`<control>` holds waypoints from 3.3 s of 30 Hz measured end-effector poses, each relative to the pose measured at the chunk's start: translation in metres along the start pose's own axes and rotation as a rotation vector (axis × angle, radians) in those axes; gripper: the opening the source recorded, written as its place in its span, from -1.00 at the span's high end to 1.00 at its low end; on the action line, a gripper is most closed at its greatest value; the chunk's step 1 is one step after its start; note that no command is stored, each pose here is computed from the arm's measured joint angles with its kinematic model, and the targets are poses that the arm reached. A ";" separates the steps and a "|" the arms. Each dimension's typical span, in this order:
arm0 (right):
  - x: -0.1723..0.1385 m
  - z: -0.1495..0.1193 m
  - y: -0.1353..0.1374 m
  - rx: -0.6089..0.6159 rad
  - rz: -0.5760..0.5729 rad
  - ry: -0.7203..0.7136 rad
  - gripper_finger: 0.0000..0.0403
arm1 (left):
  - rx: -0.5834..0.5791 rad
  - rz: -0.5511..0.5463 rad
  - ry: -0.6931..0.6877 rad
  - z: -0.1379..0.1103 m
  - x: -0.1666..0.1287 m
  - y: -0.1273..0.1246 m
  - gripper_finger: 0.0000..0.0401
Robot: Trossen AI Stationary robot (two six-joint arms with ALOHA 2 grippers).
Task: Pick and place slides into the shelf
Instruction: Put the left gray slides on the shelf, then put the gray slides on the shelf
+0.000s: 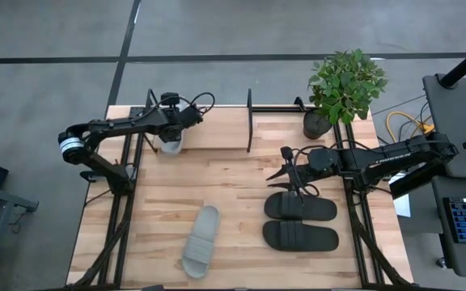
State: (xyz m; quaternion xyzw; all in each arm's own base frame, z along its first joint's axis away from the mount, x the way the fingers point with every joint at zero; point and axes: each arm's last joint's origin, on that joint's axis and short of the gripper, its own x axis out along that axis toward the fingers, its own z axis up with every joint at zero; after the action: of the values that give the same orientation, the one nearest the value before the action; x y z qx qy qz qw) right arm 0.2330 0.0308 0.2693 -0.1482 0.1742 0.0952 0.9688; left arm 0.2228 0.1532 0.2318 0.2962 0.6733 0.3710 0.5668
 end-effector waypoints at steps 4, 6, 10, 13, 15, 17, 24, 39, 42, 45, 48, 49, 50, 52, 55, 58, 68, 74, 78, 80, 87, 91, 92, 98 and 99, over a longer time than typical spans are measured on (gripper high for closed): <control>0.000 0.000 -0.001 0.010 -0.017 0.005 0.62 | 0.063 0.047 0.012 -0.001 0.009 -0.009 1.00; 0.000 0.000 -0.001 0.017 -0.019 0.006 0.62 | 0.077 0.039 0.018 -0.003 0.011 -0.012 1.00; 0.000 0.000 -0.001 0.017 -0.019 0.006 0.64 | 0.068 0.012 0.013 -0.006 0.015 -0.012 1.00; 0.000 -0.001 -0.001 0.017 -0.019 0.006 0.66 | 0.053 -0.018 0.007 -0.009 0.020 -0.013 1.00; 0.000 0.000 -0.001 0.020 -0.019 0.006 0.66 | 0.045 -0.020 0.018 -0.011 0.024 -0.011 1.00; 0.000 -0.001 -0.001 0.020 -0.019 0.006 0.65 | 0.036 -0.023 0.031 -0.013 0.027 -0.010 1.00; 0.000 -0.001 -0.001 0.020 -0.018 0.008 0.61 | 0.011 -0.027 0.066 -0.019 0.035 -0.006 1.00; 0.000 -0.002 -0.001 0.020 -0.016 0.017 0.65 | 0.009 0.000 0.094 -0.022 0.039 -0.009 1.00; 0.000 -0.002 -0.001 0.020 -0.016 0.017 0.63 | 0.012 -0.002 0.094 -0.022 0.039 -0.010 1.00; 0.000 -0.002 -0.001 0.020 -0.015 0.018 0.61 | 0.057 -0.011 0.097 -0.022 0.041 -0.013 1.00; 0.000 -0.002 -0.001 0.020 -0.014 0.022 0.61 | 0.087 -0.019 0.102 -0.022 0.044 -0.018 1.00; 0.000 -0.002 -0.001 0.020 -0.014 0.022 0.61 | 0.089 -0.016 0.100 -0.021 0.046 -0.020 1.00; 0.000 -0.002 -0.001 0.020 -0.013 0.022 0.62 | 0.100 -0.015 0.097 -0.021 0.047 -0.022 1.00; 0.000 -0.002 -0.001 0.020 -0.014 0.022 0.63 | 0.125 -0.005 0.090 -0.021 0.050 -0.027 1.00; 0.000 -0.002 -0.001 0.020 -0.014 0.022 0.65 | 0.118 0.012 0.084 -0.021 0.051 -0.029 1.00; 0.000 -0.002 -0.001 0.020 -0.014 0.022 0.66 | 0.116 0.013 0.085 -0.021 0.051 -0.029 1.00; 0.000 -0.002 -0.001 0.020 -0.014 0.022 0.61 | 0.112 0.010 0.082 -0.021 0.051 -0.029 0.96; 0.000 -0.002 -0.001 0.020 -0.014 0.022 0.64 | 0.112 -0.015 0.057 -0.021 0.052 -0.030 0.76; 0.000 -0.002 -0.001 0.020 -0.014 0.022 0.66 | 0.112 -0.021 0.049 -0.021 0.051 -0.030 0.58; 0.000 -0.002 -0.001 0.020 -0.014 0.022 0.66 | 0.127 -0.036 0.040 -0.022 0.050 -0.029 0.47; 0.000 -0.002 -0.001 0.019 -0.014 0.022 0.62 | 0.103 -0.030 0.006 -0.022 0.043 -0.019 0.11; 0.000 -0.002 -0.001 0.020 -0.014 0.023 0.62 | 0.110 -0.079 -0.034 -0.024 0.036 -0.014 0.02; 0.000 -0.002 -0.001 0.019 -0.014 0.023 0.62 | 0.112 -0.088 -0.040 -0.025 0.035 -0.013 0.01; 0.000 -0.003 -0.001 0.018 -0.013 0.027 0.66 | 0.155 -0.131 -0.026 -0.033 0.030 -0.013 0.01; 0.000 -0.003 -0.001 0.018 -0.013 0.028 0.66 | 0.159 -0.134 -0.024 -0.035 0.029 -0.013 0.01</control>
State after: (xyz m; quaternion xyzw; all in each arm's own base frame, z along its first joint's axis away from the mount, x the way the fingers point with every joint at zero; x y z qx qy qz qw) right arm 0.2323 0.0293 0.2672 -0.1418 0.1875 0.0855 0.9682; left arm 0.1837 0.1640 0.2087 0.2989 0.7119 0.2742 0.5732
